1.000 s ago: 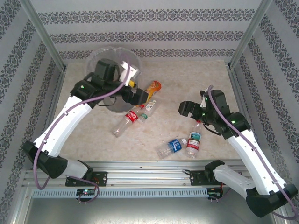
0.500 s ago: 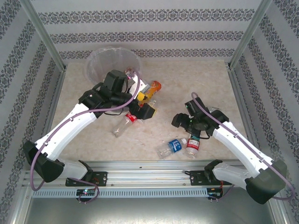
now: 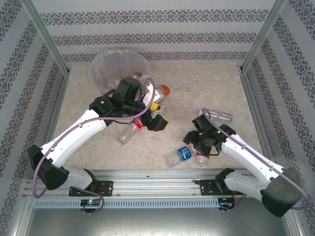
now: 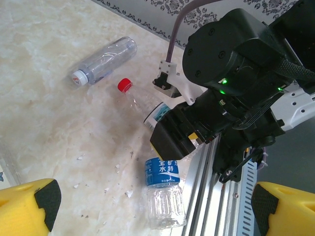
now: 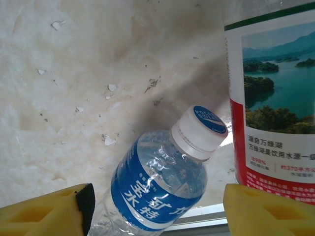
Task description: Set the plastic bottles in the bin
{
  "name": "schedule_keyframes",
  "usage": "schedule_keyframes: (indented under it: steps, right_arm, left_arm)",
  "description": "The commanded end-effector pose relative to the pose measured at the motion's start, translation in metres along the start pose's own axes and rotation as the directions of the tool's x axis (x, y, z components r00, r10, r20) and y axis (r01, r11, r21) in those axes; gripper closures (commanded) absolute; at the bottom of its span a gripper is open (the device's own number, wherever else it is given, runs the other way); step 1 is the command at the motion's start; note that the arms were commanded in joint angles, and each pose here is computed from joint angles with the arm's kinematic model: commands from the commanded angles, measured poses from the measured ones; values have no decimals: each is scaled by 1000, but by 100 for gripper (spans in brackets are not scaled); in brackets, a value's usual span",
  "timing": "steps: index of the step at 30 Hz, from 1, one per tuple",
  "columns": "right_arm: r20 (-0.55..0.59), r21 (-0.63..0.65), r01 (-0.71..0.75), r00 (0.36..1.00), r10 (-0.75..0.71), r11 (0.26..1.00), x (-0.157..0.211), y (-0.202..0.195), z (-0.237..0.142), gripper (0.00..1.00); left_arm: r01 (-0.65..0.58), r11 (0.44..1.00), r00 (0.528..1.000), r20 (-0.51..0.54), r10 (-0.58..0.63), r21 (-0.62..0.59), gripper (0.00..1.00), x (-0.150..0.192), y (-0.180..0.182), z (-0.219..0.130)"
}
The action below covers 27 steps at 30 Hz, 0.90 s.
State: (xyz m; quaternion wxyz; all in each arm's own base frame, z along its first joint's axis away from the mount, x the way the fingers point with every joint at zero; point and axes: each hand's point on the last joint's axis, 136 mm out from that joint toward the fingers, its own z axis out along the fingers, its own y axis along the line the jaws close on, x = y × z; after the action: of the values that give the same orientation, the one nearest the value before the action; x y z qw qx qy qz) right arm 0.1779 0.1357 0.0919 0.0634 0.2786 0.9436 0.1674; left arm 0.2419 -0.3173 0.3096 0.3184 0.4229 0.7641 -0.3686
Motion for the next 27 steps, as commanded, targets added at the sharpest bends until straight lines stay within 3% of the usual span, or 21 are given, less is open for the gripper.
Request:
schedule_keyframes:
  steps: [1,13,27]
  right_arm:
    - [-24,2,-21,999,21,1000,5,-1,9,30]
    - [-19,54,-28,999,29,998,6,-16,21,33]
    - [4,37,-27,1000,27,999,-6,2,39,36]
  left_arm:
    - [-34,999,999,-23,34,0,0,6,-2,8]
    - [-37,999,999,-36,36,-12,0,8,-1,10]
    - [-36,999,998,-45,35,-26,0,11,2,12]
